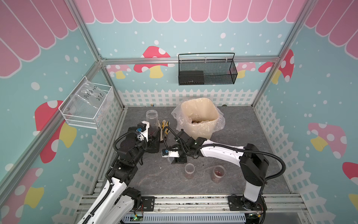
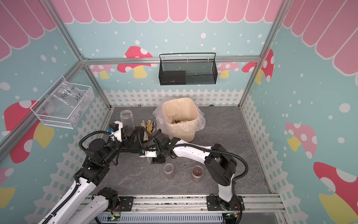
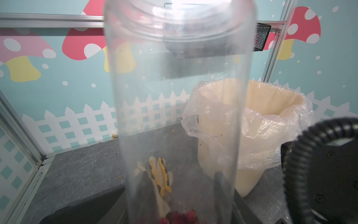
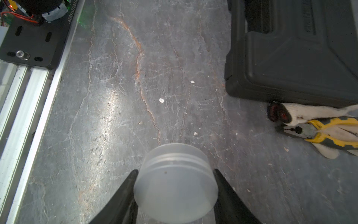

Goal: Empty the moldy dried flower tea in the jars
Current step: Place the lid at the center of the board.

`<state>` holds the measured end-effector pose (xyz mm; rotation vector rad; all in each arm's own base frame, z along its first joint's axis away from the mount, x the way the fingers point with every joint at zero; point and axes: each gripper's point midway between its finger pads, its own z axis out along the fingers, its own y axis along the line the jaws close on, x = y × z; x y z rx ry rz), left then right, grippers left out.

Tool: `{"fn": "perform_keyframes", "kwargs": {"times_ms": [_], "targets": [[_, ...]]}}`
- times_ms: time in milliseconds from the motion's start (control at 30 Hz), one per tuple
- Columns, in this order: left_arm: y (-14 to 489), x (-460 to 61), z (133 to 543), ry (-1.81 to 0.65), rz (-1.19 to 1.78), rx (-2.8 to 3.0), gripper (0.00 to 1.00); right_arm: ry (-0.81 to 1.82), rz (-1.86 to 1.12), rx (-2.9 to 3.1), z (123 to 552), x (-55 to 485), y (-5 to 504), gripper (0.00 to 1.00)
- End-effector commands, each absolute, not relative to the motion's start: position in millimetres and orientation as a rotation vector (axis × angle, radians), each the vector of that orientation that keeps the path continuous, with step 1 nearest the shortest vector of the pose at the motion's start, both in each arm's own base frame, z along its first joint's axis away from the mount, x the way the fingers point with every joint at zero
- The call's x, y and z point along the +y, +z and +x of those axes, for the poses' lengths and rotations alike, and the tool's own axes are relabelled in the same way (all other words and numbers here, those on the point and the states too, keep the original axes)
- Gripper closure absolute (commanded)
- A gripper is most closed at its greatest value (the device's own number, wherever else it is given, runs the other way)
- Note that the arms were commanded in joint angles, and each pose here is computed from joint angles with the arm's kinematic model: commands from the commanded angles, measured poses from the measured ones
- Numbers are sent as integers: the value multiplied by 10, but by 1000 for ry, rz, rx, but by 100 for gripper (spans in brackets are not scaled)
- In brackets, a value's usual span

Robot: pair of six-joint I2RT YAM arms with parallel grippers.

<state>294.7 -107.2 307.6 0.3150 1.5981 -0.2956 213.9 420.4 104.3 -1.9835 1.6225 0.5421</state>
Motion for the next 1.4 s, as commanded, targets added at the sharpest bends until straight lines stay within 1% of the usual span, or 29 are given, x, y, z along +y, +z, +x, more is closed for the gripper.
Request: {"fn": "perform_keyframes", "kwargs": {"times_ms": [0, 33, 67, 300, 533, 600, 800, 867, 933, 1167, 1233, 1367], "targets": [[3251, -1060, 2913, -306, 309, 1559, 83, 572, -2065, 1585, 1985, 4282, 983, 75], [3252, -1059, 2913, -306, 308, 1559, 83, 577, -2076, 1573, 1943, 4301, 989, 74], [3259, -1059, 2913, -306, 308, 1557, 83, 585, -2110, 1587, 1890, 4317, 839, 74], [3272, -1036, 2915, -294, 306, 1557, 83, 619, -2219, 1556, 1549, 4408, 590, 72], [3274, -1036, 2928, -292, 309, 1559, 83, 565, -2295, 1578, 1401, 4417, 345, 71], [3265, -1036, 2934, -291, 309, 1562, 83, 555, -2313, 1586, 1369, 4414, 294, 70], [3261, -1039, 2939, -292, 309, 1563, 83, 523, -2347, 1587, 1318, 4410, 201, 58], [3265, -1039, 2939, -294, 309, 1562, 83, 522, -2350, 1583, 1311, 4432, 208, 49], [3258, -1040, 2940, -294, 309, 1563, 83, 521, -2351, 1575, 1309, 4456, 229, 42], [3256, -1036, 2932, -293, 308, 1562, 83, 506, -2352, 1546, 1325, 4508, 298, 24], [3251, -1034, 2930, -293, 307, 1563, 83, 501, -2352, 1543, 1332, 4512, 316, 22], [3257, -1034, 2923, -294, 308, 1562, 83, 502, -2333, 1503, 1343, 4533, 479, 22]]}}
